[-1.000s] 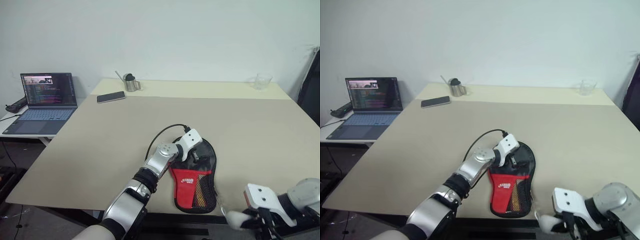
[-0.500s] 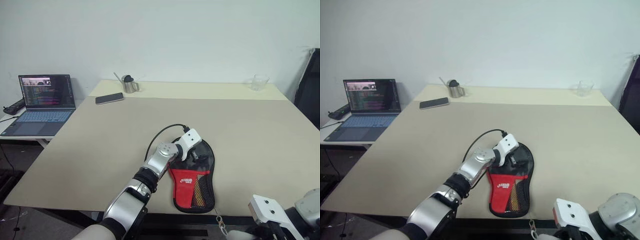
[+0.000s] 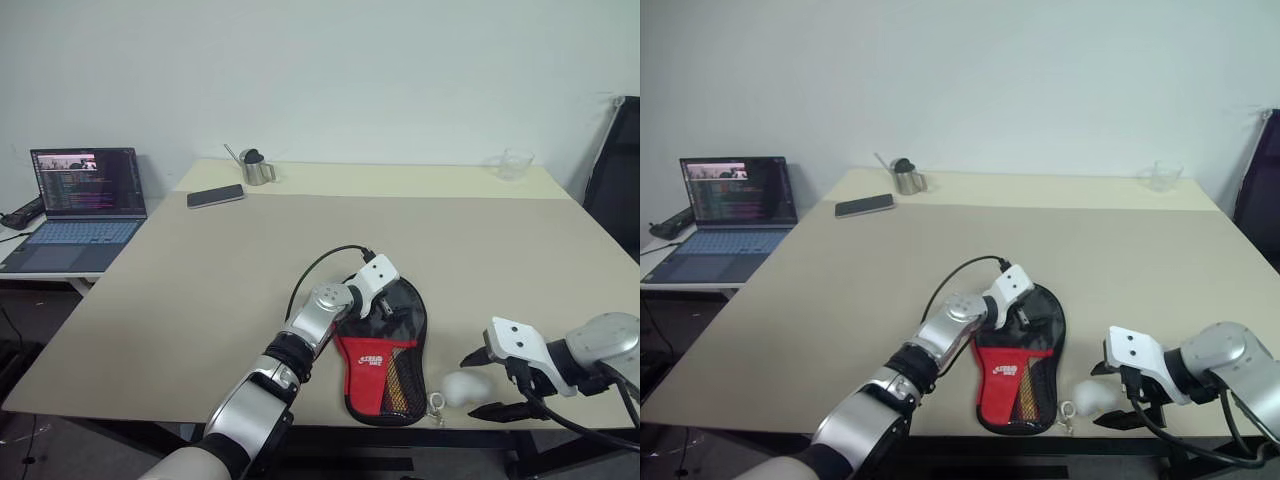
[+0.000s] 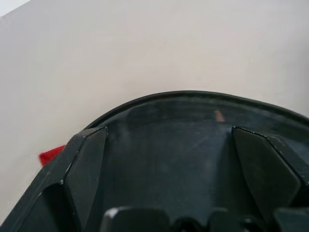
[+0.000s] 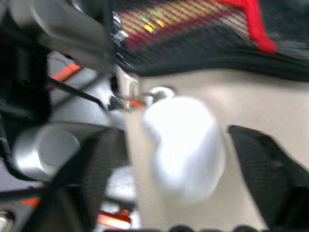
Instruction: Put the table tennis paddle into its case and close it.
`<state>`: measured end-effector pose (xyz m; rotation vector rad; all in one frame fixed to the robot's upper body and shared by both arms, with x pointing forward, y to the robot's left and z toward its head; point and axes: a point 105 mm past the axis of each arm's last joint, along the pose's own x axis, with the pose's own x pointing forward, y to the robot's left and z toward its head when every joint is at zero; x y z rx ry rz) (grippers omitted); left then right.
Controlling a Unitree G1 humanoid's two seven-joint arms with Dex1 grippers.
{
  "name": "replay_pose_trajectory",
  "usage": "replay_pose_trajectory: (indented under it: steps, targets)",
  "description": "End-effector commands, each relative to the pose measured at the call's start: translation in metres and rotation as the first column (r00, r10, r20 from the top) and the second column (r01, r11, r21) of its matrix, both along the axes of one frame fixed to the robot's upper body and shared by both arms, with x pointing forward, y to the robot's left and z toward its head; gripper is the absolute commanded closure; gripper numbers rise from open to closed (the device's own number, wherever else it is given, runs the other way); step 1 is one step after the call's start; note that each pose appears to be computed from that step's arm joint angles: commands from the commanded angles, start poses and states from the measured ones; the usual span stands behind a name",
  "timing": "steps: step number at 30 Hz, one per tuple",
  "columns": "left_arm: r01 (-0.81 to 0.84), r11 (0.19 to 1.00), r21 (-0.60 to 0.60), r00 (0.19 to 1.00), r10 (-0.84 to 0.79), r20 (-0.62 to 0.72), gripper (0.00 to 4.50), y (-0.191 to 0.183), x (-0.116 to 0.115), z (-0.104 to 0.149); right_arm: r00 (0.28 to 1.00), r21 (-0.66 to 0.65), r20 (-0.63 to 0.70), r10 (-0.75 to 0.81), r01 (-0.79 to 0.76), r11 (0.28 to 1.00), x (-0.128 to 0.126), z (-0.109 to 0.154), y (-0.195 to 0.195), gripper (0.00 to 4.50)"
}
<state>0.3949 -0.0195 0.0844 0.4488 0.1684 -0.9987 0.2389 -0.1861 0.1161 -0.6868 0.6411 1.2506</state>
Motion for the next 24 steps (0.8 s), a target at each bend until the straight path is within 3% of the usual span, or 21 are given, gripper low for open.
replay_pose_trajectory:
  steps: [1, 5, 10, 13, 15, 19, 24]
  targets:
    - [-0.08, 0.993, 0.091, 0.993, 0.087, -0.075, 0.0, 0.026, 0.001, -0.031, 0.997, -0.026, 0.043, 0.067, -0.066, 0.997, 0.003, 0.011, -0.002, 0.31]
    - [-0.076, 0.997, 0.027, 0.996, 0.077, -0.055, 0.0, 0.03, 0.001, -0.019, 0.992, -0.027, 0.073, 0.101, -0.099, 0.995, 0.009, 0.028, -0.008, 0.31]
    - [0.016, 0.988, -0.153, 1.0, -0.011, 0.029, 0.0, 0.041, -0.007, 0.033, 0.976, 0.113, 0.214, 0.042, -0.068, 0.991, 0.042, 0.077, -0.006, 0.31]
    - [0.109, 0.97, -0.215, 0.991, -0.09, 0.099, 0.0, 0.087, -0.027, 0.098, 0.967, 0.177, 0.25, -0.046, 0.001, 0.984, 0.068, 0.101, -0.022, 0.31]
    - [0.169, 0.96, -0.223, 0.983, -0.148, 0.11, 0.0, 0.104, -0.046, 0.121, 0.965, 0.198, 0.245, -0.093, 0.044, 0.979, 0.078, 0.105, -0.035, 0.31]
    - [0.163, 0.97, -0.179, 0.986, -0.156, 0.05, 0.0, 0.162, -0.072, 0.136, 0.956, 0.233, 0.229, -0.182, 0.127, 0.964, 0.093, 0.106, -0.06, 0.31]
    - [0.028, 0.985, -0.17, 1.0, -0.026, 0.017, 0.0, 0.241, -0.095, 0.161, 0.952, 0.276, 0.245, -0.186, 0.115, 0.954, 0.087, 0.12, -0.066, 0.31]
